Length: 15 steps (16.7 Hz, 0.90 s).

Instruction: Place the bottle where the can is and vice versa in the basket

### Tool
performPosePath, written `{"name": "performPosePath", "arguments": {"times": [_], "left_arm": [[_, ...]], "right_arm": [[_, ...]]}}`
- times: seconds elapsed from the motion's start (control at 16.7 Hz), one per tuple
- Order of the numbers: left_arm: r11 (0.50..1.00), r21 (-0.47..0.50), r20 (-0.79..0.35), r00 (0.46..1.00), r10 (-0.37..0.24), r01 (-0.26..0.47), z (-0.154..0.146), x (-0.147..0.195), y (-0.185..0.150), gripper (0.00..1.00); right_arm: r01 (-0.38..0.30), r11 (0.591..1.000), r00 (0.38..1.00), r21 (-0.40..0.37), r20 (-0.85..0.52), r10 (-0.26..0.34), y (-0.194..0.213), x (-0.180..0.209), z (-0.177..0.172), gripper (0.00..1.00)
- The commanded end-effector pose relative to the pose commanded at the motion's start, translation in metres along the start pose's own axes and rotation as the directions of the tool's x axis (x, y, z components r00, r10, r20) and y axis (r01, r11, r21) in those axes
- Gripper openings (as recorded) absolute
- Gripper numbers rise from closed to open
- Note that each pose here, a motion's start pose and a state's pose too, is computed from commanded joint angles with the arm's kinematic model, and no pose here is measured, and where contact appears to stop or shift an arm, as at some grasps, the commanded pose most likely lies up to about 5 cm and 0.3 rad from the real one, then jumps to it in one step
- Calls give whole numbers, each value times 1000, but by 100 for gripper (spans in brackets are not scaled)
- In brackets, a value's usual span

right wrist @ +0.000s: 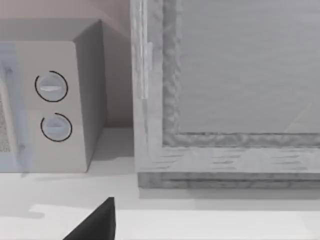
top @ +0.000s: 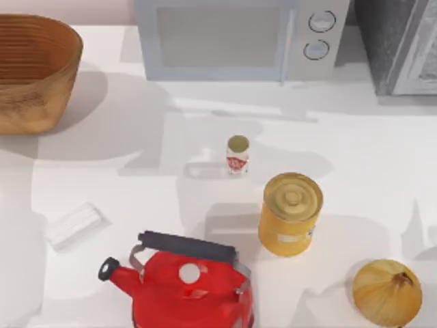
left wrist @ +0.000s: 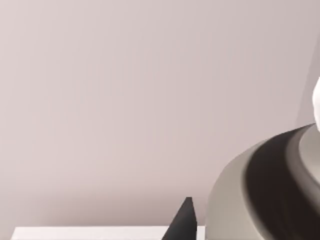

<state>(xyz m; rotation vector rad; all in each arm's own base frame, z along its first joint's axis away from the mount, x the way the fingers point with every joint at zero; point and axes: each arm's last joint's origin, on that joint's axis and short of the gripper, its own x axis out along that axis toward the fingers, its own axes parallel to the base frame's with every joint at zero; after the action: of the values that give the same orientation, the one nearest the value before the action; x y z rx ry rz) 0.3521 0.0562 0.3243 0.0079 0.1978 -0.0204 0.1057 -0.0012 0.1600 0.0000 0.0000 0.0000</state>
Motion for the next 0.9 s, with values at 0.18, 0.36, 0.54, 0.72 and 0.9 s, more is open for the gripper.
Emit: {"name": "performPosePath", "arguments": {"times": [0.18,0.36,0.54,0.72,0.9], "left_arm": [[1000,1,-1,1000,-3,3,1,0,-2,0],[1000,1,-3,1000,-2,2,-1,2,0,0],[1000,1,5,1000,-2,2,-7,16,0,0],[1000,-4,-13,1000,-3,2,-25,40,0,0],[1000,0,-3,1000,-3,3,-34,53,-1,0]], "right_arm": [[0,1000,1000,0,0,0,0,0,0,100],[0,1000,1000,0,0,0,0,0,0,100],[0,1000,1000,0,0,0,0,0,0,100],[0,1000,1000,0,0,0,0,0,0,100],[0,1000,1000,0,0,0,0,0,0,100]]}}
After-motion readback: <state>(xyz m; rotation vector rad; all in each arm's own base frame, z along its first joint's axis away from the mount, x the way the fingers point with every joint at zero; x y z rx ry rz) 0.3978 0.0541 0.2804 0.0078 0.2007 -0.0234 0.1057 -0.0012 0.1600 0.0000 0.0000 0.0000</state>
